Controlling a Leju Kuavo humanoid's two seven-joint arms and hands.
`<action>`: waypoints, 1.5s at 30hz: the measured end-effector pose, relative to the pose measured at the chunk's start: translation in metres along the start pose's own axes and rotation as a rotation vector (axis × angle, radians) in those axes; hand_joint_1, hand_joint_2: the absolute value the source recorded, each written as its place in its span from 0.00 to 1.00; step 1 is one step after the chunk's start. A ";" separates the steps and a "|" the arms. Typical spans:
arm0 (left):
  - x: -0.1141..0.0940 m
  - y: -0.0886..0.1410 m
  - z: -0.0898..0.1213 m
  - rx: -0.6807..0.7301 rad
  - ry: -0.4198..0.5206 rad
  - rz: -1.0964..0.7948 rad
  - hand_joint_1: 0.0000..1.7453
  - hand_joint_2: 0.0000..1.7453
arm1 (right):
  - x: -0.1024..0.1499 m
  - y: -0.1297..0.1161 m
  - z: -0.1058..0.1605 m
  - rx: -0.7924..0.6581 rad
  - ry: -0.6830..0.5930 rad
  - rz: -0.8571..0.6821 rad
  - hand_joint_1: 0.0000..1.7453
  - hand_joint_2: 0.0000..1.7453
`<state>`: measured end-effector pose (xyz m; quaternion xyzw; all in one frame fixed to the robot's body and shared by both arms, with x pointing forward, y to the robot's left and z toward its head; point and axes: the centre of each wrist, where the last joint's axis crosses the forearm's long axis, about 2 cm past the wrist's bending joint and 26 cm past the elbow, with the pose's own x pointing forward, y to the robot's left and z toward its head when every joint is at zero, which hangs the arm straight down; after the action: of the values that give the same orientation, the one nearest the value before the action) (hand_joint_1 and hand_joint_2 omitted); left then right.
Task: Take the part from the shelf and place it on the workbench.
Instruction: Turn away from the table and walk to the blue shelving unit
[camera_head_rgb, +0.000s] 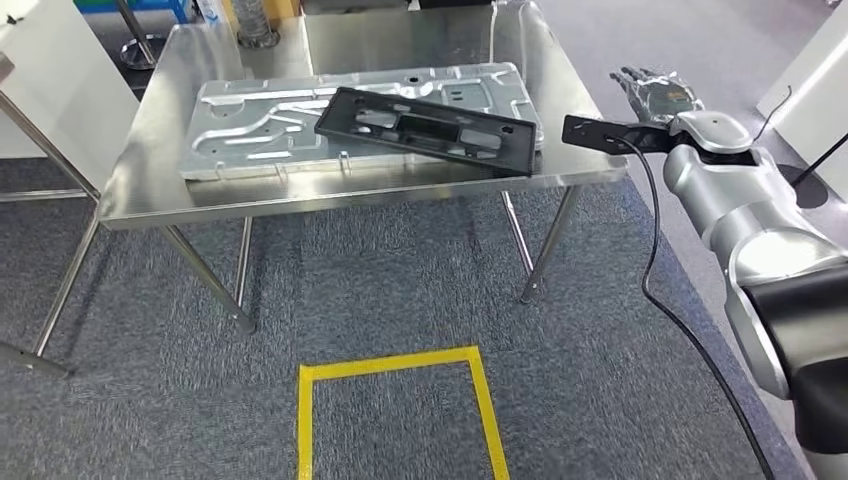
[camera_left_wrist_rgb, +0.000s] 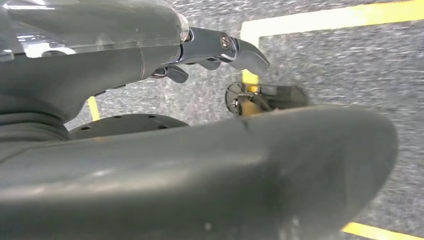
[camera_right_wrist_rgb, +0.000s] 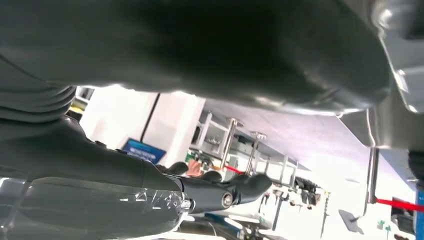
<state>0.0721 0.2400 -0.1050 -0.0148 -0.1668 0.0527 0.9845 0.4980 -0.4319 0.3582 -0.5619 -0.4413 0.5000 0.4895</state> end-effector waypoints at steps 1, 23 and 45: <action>0.000 0.000 0.000 0.000 0.000 0.000 0.00 0.00 | -0.001 0.002 0.001 0.004 0.005 -0.004 0.00 0.00; -0.007 0.000 0.001 0.010 -0.007 0.057 0.00 0.00 | -0.043 0.247 0.120 0.249 0.301 -0.673 0.00 0.00; -0.008 0.004 0.001 0.028 0.035 -0.021 0.00 0.00 | 0.161 0.439 0.452 0.773 1.280 -1.593 0.00 0.75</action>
<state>0.0639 0.2431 -0.1066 -0.0004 -0.1492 0.0445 0.9878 0.0692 -0.2815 -0.1076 -0.0796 -0.1552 -0.2403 0.9549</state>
